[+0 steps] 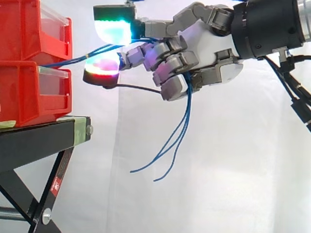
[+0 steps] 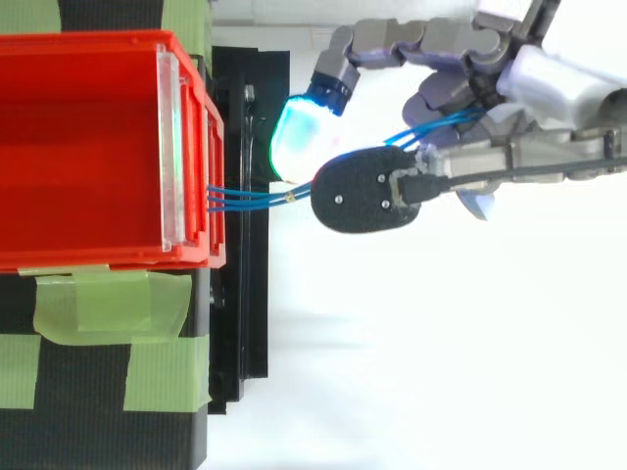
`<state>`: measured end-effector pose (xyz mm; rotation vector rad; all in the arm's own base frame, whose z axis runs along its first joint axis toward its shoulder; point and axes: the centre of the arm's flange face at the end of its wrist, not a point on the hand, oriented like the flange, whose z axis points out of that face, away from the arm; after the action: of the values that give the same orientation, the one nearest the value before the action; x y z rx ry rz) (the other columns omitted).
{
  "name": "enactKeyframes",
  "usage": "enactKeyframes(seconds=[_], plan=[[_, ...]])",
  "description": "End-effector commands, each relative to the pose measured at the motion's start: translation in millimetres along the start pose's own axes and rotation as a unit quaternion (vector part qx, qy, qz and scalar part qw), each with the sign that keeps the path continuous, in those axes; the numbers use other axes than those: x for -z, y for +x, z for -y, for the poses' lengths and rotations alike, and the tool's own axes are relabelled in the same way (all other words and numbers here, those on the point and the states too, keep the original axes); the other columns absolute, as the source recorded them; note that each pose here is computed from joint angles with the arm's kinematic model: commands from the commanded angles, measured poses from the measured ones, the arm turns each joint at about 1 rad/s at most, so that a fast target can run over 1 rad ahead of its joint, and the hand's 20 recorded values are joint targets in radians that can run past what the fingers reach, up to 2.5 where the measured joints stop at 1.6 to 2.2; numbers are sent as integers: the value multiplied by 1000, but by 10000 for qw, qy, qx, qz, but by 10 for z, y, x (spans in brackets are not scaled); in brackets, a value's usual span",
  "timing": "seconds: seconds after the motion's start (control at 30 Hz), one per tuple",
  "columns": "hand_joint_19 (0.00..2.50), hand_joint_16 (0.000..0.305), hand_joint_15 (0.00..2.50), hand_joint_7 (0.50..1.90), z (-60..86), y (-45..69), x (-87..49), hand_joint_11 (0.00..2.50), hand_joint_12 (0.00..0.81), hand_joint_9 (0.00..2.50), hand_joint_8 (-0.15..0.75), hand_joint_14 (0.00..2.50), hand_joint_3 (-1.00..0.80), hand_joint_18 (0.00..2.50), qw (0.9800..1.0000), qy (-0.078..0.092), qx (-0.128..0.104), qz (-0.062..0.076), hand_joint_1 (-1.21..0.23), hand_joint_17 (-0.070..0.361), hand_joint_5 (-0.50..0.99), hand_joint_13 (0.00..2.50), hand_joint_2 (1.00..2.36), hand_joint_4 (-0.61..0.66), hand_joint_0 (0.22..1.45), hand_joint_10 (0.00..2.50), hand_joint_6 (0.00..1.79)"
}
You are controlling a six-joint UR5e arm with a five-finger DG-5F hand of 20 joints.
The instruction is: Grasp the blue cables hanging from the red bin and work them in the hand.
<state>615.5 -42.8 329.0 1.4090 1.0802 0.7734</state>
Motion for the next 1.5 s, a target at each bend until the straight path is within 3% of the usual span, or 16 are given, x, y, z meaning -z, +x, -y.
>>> enactKeyframes(seconds=[0.0, 0.23, 0.47, 0.73, 0.87, 0.93, 1.03, 1.2, 1.33, 1.47], plan=[[1126, 41, 1824, 1302, 3, 16, 0, 2500, 411, 1053, 277, 2500, -738, 1341, 9996, 16, 208, -177, -626, 93, 168, 1278, 1010, 200, 869, 2500, 177], [1126, 41, 1824, 1254, 5, 36, -8, 2500, 411, 1053, 277, 2500, -730, 1341, 9975, -7, 563, -430, -635, 93, 157, 1278, 1011, 202, 892, 2500, 301], [1126, 41, 1824, 1212, 3, 28, -14, 2500, 411, 1053, 277, 2500, -637, 1341, 9976, -17, 546, -414, -612, 93, 157, 1278, 1015, 208, 945, 2500, 437], [1126, 41, 1824, 1264, 2, 32, -26, 2500, 411, 1053, 277, 2500, -823, 1341, 9976, -56, 567, -388, -596, 93, 215, 1278, 1008, 219, 868, 2500, 393], [1126, 41, 1824, 1275, 0, -3, -31, 2500, 411, 1053, 277, 2500, -867, 1341, 9983, -52, 543, -203, -583, 93, 237, 1278, 1006, 219, 851, 2500, 386], [1126, 41, 1824, 1276, -2, -59, -35, 2500, 411, 1053, 277, 2500, -872, 1341, 9986, -46, 528, 88, -580, 93, 246, 1278, 1005, 218, 852, 2500, 386], [1126, 41, 1824, 1281, -18, -77, -40, 2500, 411, 1053, 277, 2500, -835, 1341, 9985, -86, 499, 200, -581, 93, 265, 1278, 1008, 206, 869, 2500, 377], [1126, 41, 1824, 1325, -15, -69, -48, 2500, 411, 1053, 277, 2500, -712, 1341, 9985, -105, 493, 194, -605, 93, 349, 1278, 1012, 185, 917, 2500, 286], [1126, 41, 1824, 1414, -15, -71, -48, 2500, 411, 1053, 277, 2500, -667, 1341, 9985, -104, 493, 201, -608, 93, 401, 1278, 1014, 209, 945, 2500, 15], [1126, 41, 1824, 1336, -15, -71, -48, 2500, 411, 1053, 277, 2500, -666, 1341, 9985, -104, 493, 201, -600, 93, 373, 1278, 1015, 246, 975, 2500, 5]])
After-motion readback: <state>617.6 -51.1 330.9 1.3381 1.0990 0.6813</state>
